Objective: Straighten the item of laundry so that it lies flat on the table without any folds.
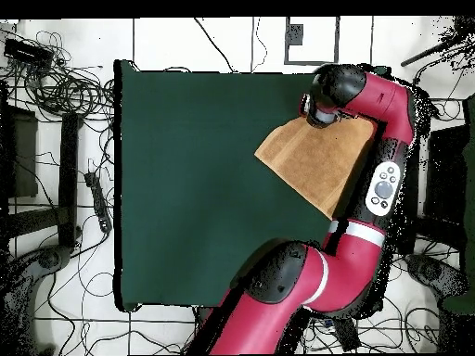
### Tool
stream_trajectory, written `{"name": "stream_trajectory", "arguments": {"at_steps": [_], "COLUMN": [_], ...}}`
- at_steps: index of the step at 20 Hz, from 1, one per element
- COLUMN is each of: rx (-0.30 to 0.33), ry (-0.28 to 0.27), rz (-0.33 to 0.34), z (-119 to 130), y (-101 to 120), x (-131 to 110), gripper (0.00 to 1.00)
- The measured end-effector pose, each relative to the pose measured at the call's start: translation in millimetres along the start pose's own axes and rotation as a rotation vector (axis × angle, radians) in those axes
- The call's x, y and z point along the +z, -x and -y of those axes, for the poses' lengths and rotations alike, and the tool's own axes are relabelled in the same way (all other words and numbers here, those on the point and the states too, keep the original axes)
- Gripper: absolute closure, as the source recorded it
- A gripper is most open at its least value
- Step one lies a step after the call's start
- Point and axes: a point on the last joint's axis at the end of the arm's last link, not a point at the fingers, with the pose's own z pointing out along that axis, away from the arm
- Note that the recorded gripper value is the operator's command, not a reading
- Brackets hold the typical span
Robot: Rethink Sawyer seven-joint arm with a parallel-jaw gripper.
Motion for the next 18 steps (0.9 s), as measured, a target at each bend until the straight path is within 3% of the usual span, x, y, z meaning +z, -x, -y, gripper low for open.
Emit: {"name": "stream_trajectory", "arguments": {"at_steps": [6, 12, 18], "rx": [0.026, 0.058, 0.065], "ry": [0.051, 0.077, 0.091], "rz": [-0.006, -0.001, 0.031], "z": [23, 66, 80], "y": [1, 3, 4], "x": [-15, -43, -59], "gripper": [0.00, 0.00, 0.00]}}
